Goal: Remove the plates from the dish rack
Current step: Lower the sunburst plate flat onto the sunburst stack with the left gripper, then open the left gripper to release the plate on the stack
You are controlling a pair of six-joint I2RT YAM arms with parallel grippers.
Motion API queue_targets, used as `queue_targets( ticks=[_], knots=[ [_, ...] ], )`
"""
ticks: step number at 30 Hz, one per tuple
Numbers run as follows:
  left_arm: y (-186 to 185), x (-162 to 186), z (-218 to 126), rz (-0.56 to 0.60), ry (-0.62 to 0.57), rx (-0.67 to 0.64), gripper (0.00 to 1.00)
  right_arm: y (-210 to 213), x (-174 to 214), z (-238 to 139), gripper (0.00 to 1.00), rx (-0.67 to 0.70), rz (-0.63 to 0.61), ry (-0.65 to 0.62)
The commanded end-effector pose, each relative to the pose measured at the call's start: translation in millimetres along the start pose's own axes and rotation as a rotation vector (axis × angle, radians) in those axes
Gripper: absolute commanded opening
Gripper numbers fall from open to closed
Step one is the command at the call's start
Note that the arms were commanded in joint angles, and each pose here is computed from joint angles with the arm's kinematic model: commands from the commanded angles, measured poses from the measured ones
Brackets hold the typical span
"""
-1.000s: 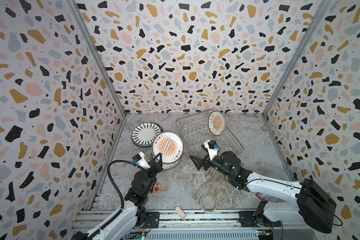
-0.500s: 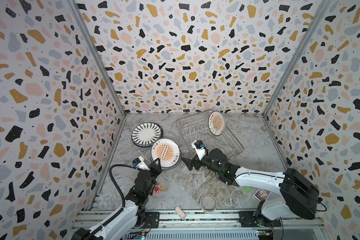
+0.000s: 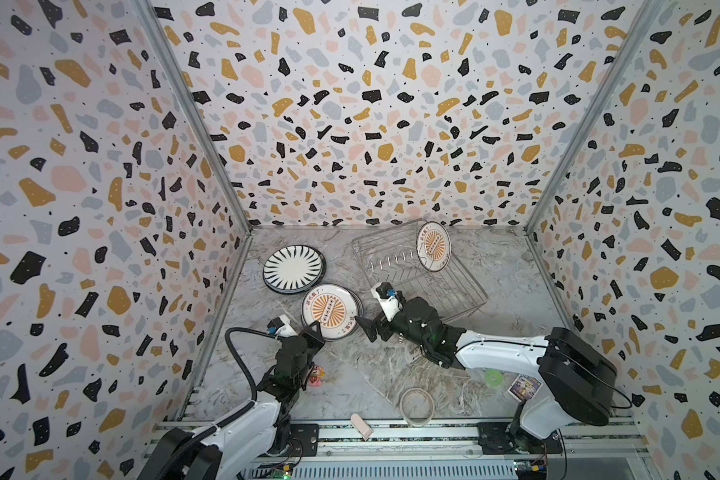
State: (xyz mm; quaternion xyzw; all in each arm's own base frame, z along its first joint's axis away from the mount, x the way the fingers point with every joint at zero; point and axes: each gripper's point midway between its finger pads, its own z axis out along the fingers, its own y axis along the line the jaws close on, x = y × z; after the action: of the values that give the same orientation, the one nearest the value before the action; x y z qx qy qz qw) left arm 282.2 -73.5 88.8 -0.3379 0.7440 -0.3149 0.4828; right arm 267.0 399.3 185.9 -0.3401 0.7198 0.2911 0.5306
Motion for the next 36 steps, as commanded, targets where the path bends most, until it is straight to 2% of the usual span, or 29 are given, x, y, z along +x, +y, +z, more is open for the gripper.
queue_targets(
  ticks=[1,7,12,20,21,22,23,30,33,36],
  knots=[
    [-33.3,-20.5,4.5,-0.024,-0.068,0.098,0.0,4.8,-17.5,7.4,1.0,0.022,-0.022,-0.024],
    [-34.4,-13.5,11.7,-0.018,-0.029,0.098,0.0,-0.6,-9.0,18.4,1.0,0.06,-0.012,0.012],
    [-29.5,-15.1,11.3,-0.01,-0.041,0.08,0.14,-3.0,-7.8,20.2,0.99,0.075,-0.014,0.017],
    [-18.9,-13.7,12.7,0.002,-0.042,0.035,0.16,-4.3,-15.5,11.8,0.98,0.079,-0.004,-0.022],
    [-19.0,-14.0,12.9,0.003,-0.043,0.034,0.18,-4.4,-15.7,11.6,0.98,0.08,-0.003,-0.021],
    [-18.8,-13.8,13.2,0.008,-0.042,0.033,0.26,-4.4,-15.2,11.6,0.98,0.08,-0.003,-0.02],
    [-17.9,-13.9,13.8,0.011,-0.043,0.029,0.3,-4.4,-15.4,11.7,0.98,0.08,-0.003,-0.019],
    [-11.9,-7.6,18.3,0.019,-0.022,0.013,0.32,-5.2,-13.7,11.1,0.98,0.087,-0.002,-0.015],
    [-9.9,-7.6,19.2,0.037,-0.027,0.004,0.47,-5.4,-13.6,10.7,0.98,0.088,-0.003,-0.015],
    [-5.0,-10.6,18.8,0.048,-0.047,-0.017,0.51,-6.2,-13.3,11.2,0.98,0.092,-0.004,-0.014]
  ],
)
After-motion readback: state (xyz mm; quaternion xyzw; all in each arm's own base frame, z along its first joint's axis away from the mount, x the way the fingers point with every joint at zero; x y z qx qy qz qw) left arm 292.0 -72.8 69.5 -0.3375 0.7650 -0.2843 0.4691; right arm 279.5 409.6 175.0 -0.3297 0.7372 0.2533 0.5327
